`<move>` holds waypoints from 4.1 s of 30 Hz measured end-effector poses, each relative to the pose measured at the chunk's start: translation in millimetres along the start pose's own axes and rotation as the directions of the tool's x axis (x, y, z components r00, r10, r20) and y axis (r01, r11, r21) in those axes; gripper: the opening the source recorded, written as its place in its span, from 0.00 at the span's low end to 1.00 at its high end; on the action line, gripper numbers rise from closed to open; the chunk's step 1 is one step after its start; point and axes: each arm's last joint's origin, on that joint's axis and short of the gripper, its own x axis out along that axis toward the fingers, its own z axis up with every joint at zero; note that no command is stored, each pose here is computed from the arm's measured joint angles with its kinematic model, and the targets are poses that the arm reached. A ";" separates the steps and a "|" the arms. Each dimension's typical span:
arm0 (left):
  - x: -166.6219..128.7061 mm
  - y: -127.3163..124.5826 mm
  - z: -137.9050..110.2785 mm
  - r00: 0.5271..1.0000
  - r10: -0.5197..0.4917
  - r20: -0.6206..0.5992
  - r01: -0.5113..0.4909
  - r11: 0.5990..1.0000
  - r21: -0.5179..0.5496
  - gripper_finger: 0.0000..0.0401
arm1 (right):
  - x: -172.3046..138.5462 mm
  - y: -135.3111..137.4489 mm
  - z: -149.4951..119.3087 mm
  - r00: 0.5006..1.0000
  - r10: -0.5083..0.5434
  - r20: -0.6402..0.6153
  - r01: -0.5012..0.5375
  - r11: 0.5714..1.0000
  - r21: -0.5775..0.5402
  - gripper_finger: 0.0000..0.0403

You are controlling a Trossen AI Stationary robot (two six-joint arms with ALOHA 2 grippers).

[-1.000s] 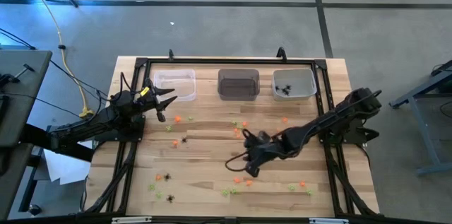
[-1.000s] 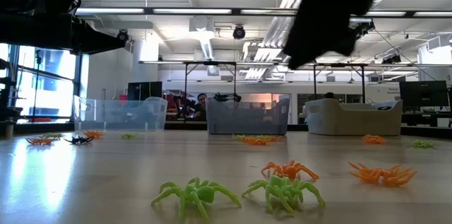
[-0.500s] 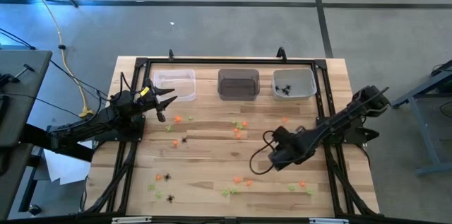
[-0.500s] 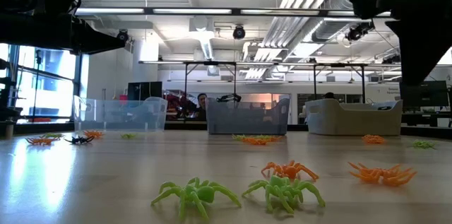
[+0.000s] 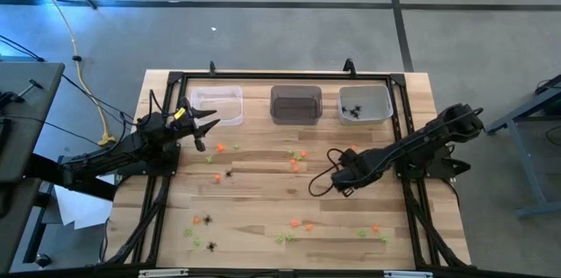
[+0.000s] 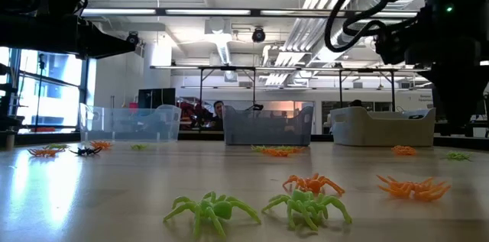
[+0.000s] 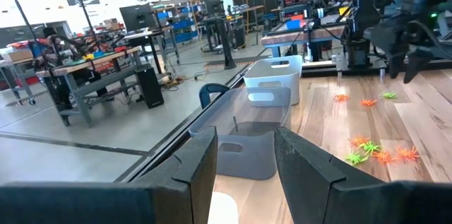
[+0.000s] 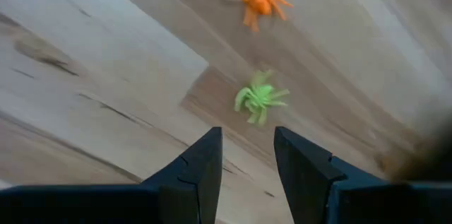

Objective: Sort Halloween decoration
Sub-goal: Put the green spider toy into the black bin

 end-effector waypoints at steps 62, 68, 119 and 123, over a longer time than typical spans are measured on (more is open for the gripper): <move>0.0 0.2 0.0 1.000 0.007 -0.001 -0.007 1.000 0.000 0.33 | -87.9 -41.6 114.1 0.927 0.175 0.333 -0.152 0.984 -0.093 0.02; 0.0 0.2 -0.1 1.000 0.007 -0.002 -0.007 1.000 0.000 0.33 | -77.5 -54.1 184.6 0.911 0.133 0.391 -0.104 0.990 -0.095 0.02; 0.0 0.2 0.0 1.000 0.007 -0.001 -0.007 1.000 0.000 0.33 | -50.8 56.0 180.5 0.904 0.186 0.385 -0.070 0.953 -0.296 0.35; 0.0 0.2 0.0 1.000 0.007 -0.001 -0.007 1.000 0.000 0.33 | -23.4 65.7 187.6 0.930 0.194 0.311 -0.097 0.948 -0.304 0.35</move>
